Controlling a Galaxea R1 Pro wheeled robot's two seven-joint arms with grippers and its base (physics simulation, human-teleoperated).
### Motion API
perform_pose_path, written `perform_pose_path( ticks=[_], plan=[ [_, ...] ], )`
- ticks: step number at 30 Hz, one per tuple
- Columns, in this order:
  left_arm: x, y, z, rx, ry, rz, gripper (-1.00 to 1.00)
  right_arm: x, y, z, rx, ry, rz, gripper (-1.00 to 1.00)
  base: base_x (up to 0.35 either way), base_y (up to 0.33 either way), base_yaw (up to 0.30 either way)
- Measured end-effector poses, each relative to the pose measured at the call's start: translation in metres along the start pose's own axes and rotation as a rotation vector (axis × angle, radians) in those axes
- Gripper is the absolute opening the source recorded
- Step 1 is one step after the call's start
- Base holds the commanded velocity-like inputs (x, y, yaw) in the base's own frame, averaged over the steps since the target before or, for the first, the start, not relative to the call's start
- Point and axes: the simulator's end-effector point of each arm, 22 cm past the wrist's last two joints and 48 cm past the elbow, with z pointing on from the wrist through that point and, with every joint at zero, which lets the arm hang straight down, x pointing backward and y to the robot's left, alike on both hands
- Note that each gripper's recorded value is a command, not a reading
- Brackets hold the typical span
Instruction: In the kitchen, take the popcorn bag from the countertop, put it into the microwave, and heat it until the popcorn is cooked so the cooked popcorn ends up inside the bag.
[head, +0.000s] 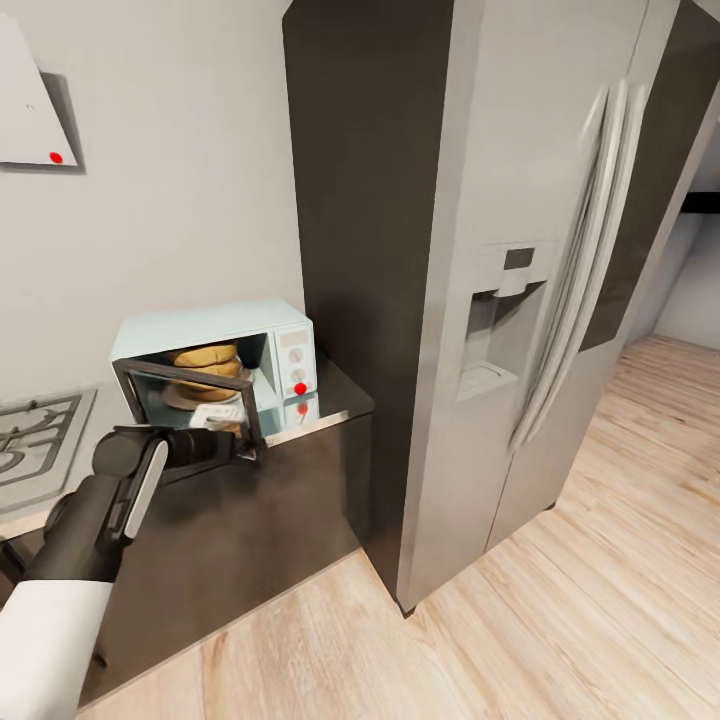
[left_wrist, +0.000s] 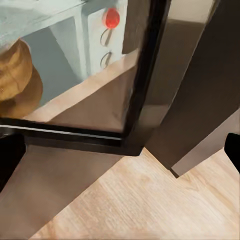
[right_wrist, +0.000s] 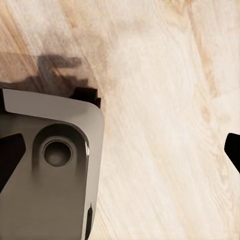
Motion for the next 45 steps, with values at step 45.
perform_pose_path(
  ticks=[45],
  plan=[
    [-0.0036, 0.0051, -0.0013, -0.013, -0.017, -0.010, 1.00, -0.0004, -0.0004, -0.0002, 0.001, -0.001, 0.000, 1.00, 0.159, 0.000, 0.000]
  ],
)
